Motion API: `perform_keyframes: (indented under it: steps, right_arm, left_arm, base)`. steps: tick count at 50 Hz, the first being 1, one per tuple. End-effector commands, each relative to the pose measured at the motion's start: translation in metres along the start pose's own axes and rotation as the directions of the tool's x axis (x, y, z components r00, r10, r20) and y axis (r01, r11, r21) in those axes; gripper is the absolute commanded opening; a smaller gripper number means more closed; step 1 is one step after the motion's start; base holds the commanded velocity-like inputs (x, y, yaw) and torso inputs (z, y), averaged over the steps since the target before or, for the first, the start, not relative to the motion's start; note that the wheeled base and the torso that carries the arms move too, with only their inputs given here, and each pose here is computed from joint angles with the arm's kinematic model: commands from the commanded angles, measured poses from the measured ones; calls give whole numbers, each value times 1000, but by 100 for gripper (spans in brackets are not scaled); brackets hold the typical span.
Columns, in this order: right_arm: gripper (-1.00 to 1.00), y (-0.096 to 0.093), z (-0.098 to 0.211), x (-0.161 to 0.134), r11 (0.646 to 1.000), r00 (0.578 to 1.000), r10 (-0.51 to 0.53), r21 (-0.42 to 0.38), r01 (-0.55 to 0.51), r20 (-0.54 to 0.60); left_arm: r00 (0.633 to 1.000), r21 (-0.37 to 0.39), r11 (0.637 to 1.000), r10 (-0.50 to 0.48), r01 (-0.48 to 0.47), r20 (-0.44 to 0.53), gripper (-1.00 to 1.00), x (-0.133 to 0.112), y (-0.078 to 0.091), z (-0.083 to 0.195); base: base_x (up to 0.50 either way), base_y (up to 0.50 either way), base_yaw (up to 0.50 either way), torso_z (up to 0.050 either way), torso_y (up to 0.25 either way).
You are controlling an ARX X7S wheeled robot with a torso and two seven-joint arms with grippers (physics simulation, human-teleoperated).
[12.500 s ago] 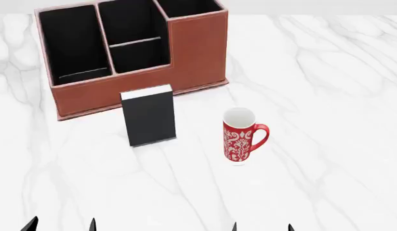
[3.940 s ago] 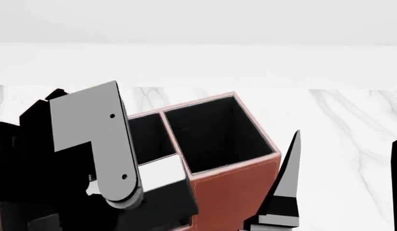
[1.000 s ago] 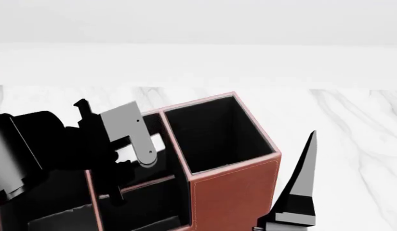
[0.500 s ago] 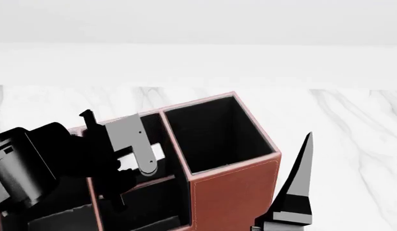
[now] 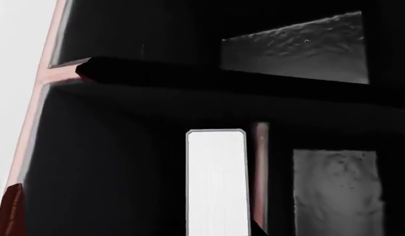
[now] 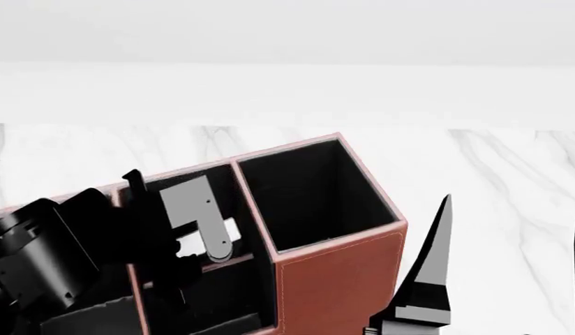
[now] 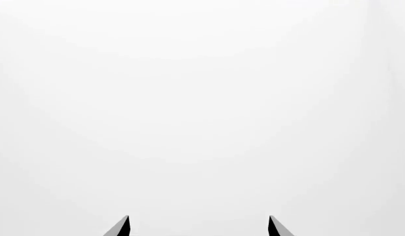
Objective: Pick up the book and place it in the front compartment of the caddy.
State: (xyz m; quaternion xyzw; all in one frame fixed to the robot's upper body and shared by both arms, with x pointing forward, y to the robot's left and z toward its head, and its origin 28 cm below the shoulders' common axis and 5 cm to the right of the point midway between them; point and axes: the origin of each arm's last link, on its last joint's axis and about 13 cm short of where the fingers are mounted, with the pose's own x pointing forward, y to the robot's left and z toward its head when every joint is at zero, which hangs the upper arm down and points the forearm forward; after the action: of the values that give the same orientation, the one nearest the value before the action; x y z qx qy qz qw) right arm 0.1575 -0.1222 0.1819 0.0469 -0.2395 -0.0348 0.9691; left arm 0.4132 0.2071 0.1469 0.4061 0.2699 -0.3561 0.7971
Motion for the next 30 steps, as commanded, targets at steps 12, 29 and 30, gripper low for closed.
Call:
perform_keyframes:
  steps: [12, 29, 30]
  right_arm:
    - [100, 1, -2, 0, 1000, 1000, 2, 4, -2, -7]
    - [100, 6, -7, 0, 999, 999, 27, 20, -26, -25]
    - [100, 6, -7, 0, 999, 999, 28, 21, -28, -24]
  left_arm:
    - [999, -27, 999, 43, -43, 5, 100, -3, 3, 3]
    - [962, -168, 965, 226, -200, 154, 100, -49, -16, 3]
    - [956, -184, 960, 241, -211, 165, 100, -52, -18, 3]
  base:
    - [0, 0, 0, 0, 0]
    - [0, 0, 0, 0, 0]
    - [0, 0, 0, 0, 0]
